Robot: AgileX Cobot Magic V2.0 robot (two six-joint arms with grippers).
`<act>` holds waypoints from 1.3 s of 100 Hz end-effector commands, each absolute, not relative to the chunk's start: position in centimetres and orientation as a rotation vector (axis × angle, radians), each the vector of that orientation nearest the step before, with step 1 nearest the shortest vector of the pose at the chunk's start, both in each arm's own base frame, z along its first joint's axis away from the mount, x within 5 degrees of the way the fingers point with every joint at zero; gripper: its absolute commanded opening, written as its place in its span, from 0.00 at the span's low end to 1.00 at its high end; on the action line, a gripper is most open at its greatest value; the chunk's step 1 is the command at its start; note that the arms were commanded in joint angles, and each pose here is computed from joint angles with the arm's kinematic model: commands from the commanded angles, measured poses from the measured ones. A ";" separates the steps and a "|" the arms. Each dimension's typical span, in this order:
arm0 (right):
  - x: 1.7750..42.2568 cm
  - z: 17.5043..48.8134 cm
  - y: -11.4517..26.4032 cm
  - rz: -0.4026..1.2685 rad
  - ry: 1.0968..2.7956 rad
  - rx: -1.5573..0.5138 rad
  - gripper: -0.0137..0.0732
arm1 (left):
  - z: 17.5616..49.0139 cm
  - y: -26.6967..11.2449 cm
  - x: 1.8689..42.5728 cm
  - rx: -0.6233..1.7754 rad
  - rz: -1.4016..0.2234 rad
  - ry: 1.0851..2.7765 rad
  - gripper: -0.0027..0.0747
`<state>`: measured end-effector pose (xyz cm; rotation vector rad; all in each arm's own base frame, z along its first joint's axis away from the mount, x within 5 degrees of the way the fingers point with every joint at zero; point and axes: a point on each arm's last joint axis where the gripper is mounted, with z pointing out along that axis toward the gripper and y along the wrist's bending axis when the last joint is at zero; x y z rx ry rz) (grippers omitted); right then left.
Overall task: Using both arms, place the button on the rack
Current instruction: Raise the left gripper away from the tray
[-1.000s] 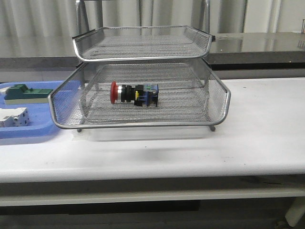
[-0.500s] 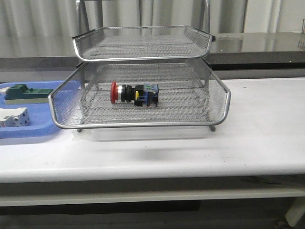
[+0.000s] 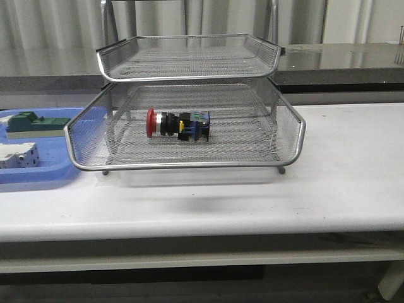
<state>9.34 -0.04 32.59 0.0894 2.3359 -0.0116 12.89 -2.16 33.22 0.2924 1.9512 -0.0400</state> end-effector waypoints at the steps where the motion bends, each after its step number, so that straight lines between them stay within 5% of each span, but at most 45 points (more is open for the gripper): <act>1: 9.7 34.0 -0.1 -0.021 2.247 0.081 0.08 | 33.8 -2.0 12.0 0.237 -0.055 1.790 0.68; 44: 9.7 34.0 -0.1 -0.021 2.247 0.081 0.08 | 28.6 -1.2 8.5 0.158 -0.057 1.527 0.68; 94: 9.7 34.0 -0.1 -0.021 2.247 0.081 0.08 | 28.3 -1.1 8.6 0.147 -0.053 1.487 0.67; 107: 9.7 34.0 -0.1 -0.021 2.247 0.081 0.08 | 28.3 -1.1 8.6 0.147 -0.053 1.487 0.56; 130: 9.7 34.0 -0.1 -0.021 2.247 0.081 0.08 | 28.3 -1.1 8.6 0.147 -0.053 1.487 0.24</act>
